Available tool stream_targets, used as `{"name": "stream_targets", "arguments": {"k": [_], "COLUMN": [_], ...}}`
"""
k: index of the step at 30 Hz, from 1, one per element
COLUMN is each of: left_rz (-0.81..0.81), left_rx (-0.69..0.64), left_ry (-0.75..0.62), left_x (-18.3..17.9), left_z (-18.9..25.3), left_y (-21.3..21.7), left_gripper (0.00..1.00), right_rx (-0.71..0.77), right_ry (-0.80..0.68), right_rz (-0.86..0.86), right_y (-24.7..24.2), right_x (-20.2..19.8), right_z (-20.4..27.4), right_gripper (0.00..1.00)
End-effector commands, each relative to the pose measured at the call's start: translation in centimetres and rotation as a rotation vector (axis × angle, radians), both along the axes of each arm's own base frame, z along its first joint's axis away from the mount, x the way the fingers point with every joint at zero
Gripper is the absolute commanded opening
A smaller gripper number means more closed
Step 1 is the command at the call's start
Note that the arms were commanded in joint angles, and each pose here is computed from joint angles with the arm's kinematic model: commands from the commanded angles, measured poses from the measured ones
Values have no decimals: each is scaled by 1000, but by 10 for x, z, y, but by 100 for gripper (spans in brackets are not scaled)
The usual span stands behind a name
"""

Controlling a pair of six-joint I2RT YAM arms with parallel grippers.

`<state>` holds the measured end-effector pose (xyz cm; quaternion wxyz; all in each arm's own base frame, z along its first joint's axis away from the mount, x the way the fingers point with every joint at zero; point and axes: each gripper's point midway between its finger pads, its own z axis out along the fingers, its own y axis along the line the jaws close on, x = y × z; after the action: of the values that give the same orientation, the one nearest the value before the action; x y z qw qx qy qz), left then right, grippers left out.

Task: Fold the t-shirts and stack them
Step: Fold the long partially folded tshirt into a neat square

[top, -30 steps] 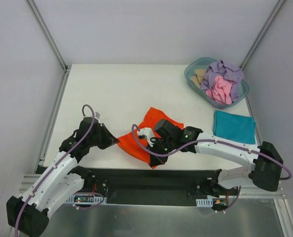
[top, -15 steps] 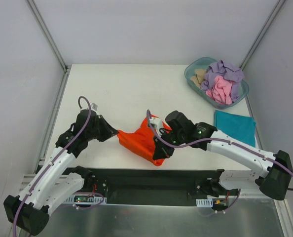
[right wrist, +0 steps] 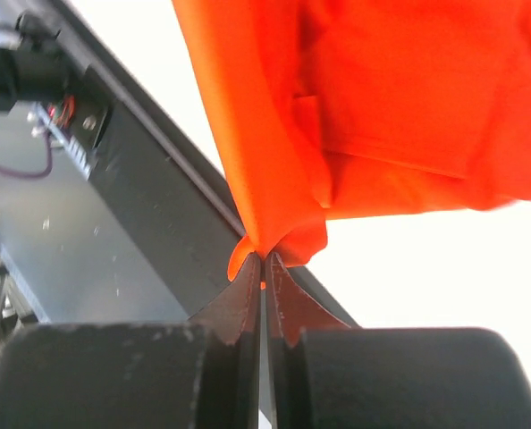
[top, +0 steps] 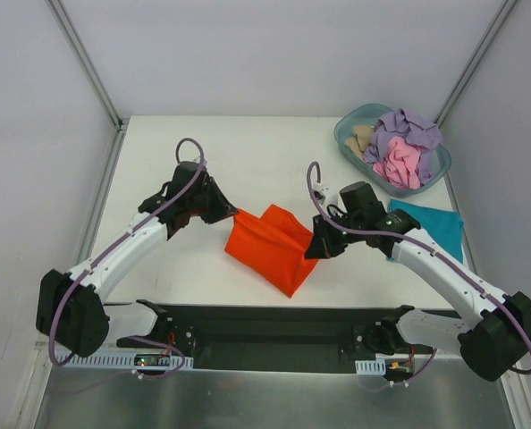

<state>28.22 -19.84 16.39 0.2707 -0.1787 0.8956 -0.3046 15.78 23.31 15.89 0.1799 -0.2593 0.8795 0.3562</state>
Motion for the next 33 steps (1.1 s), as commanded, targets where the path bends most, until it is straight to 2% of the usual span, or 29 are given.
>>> {"name": "stream_targets", "arguments": {"k": [1,3,13,23,26,27,29,30,31,32,33], "left_rz": [-17,-42,-184,-200,-224,-235,-247,-253,-259,-262,-263], "left_rx": [22,14,37,76,74,64,56,52,48,47,47], "left_ry": [-81,-91,2,38,46,45,49,44,32,20,11], "left_x": [44,56,103,126,127,127,127,127,128,128,128], "left_z": [14,19,-28,-60,-66,-65,-66,-63,-59,-54,-50], "left_y": [-16,-26,-77,-86,-90,-92,-94,-95,-95,-95,-94], "left_gripper": [0,0,0,0,7,14,22,28,47,56,64], "right_rx": [-54,-73,-169,-228,-225,-237,-243,-253,-256,-254,-251], "right_ry": [38,43,61,98,108,119,122,123,123,118,104], "right_rz": [-89,-117,-261,-308,-318,-321,-324,-332,-332,-331,-333], "right_y": [-24,-30,-55,-59,-58,-59,-59,-61,-61,-61,-61], "right_x": [12,18,56,88,94,94,95,96,97,97,98], "right_z": [-12,-17,-49,-75,-76,-79,-78,-78,-77,-72,-67], "right_gripper": [1,1,1,1,3,10,27,42,49,57,84]}}
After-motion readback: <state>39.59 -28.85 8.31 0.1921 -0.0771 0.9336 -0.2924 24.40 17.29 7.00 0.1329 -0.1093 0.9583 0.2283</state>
